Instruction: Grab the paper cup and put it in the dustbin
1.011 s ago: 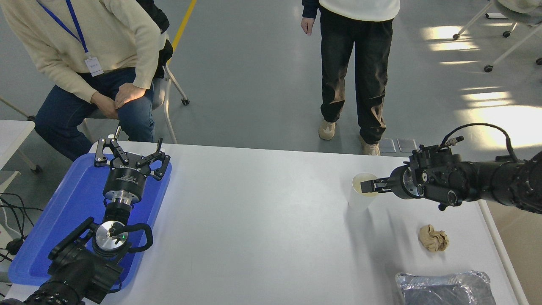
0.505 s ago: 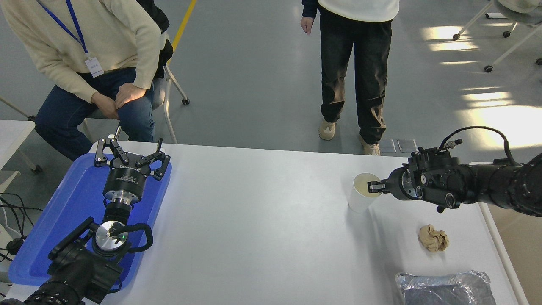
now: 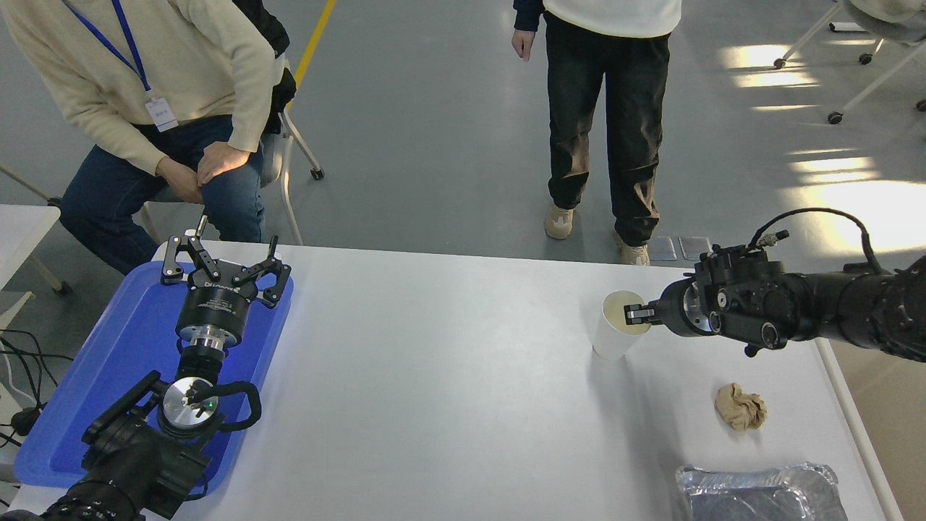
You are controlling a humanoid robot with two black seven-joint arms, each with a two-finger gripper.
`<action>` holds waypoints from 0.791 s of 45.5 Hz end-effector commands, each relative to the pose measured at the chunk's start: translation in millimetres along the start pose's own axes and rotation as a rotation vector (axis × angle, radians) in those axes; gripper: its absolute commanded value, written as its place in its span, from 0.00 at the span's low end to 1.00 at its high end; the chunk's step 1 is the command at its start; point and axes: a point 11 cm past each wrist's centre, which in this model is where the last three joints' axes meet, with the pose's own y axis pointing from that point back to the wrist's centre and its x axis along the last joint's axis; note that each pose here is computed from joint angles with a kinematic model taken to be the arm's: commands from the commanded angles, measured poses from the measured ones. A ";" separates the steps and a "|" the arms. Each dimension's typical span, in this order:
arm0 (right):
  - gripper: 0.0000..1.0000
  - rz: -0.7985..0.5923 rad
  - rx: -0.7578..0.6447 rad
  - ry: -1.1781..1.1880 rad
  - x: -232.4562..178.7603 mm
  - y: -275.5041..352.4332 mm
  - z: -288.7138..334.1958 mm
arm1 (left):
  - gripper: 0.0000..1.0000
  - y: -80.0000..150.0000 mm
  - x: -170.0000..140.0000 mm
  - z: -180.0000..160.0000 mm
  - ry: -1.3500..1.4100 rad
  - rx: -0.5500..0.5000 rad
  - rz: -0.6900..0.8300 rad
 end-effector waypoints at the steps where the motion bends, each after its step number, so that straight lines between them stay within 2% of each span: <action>1: 0.00 0.016 0.013 0.017 24.0 27.7 -0.6 | 1.00 0.0 0.0 0.0 0.000 0.000 0.000; 18: 0.00 0.026 0.032 0.093 62.2 102.9 -15.2 | 1.00 0.0 0.0 0.0 0.000 0.000 0.000; 36: 0.00 -0.024 0.064 0.133 79.5 165.8 -37.6 | 1.00 0.0 0.0 0.0 0.000 0.000 0.000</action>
